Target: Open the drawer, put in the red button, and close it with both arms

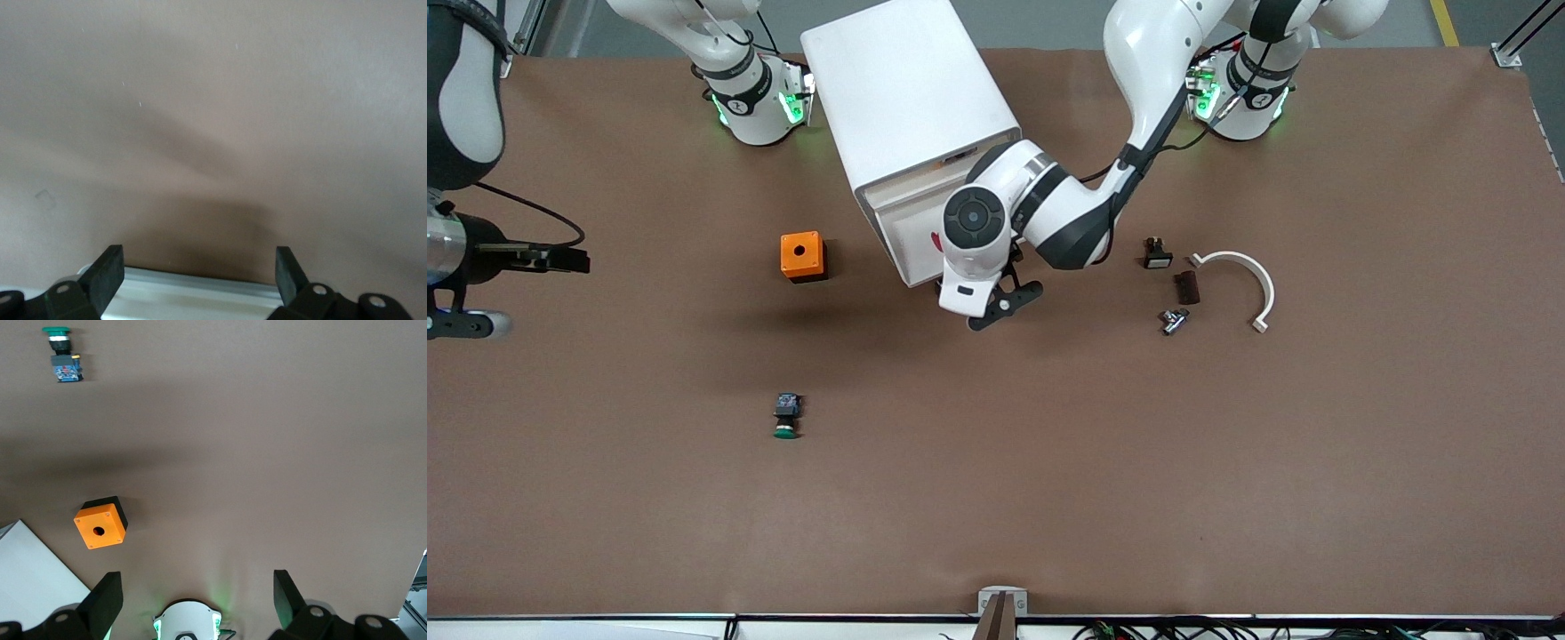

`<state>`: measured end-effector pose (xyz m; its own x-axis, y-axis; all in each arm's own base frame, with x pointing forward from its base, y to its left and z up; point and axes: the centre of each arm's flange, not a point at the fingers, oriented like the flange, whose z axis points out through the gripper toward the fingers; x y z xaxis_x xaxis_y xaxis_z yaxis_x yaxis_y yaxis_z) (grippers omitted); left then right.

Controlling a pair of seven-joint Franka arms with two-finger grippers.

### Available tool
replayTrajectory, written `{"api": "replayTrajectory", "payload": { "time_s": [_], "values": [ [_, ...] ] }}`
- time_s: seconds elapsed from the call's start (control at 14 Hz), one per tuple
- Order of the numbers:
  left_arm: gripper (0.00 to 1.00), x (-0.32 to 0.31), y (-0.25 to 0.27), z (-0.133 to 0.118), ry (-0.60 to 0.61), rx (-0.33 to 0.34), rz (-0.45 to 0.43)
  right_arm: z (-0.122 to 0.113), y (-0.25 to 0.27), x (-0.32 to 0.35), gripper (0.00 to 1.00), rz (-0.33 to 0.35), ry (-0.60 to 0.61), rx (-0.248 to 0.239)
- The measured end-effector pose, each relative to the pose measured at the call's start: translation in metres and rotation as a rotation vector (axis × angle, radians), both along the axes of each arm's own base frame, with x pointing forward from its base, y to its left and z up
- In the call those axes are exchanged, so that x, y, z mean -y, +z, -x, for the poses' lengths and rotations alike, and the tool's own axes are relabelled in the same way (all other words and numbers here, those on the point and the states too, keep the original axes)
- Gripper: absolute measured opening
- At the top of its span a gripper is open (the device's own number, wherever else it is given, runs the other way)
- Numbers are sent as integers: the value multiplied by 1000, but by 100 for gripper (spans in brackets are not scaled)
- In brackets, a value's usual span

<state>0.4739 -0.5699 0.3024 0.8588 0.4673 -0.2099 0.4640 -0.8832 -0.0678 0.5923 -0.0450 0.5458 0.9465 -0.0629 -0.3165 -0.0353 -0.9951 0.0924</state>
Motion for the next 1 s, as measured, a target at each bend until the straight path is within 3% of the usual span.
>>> {"api": "replayTrajectory", "payload": {
  "time_s": [0.36, 0.79, 1.0],
  "values": [
    [100, 31, 1, 39, -43, -67, 52, -4, 12, -4, 100, -3, 14, 35],
    [100, 46, -12, 73, -44, -182, 95, 15, 96, -14, 100, -2, 17, 84],
    [100, 47, -19, 81, -19, -241, 114, 24, 105, -16, 100, -4, -5, 63]
  ]
}}
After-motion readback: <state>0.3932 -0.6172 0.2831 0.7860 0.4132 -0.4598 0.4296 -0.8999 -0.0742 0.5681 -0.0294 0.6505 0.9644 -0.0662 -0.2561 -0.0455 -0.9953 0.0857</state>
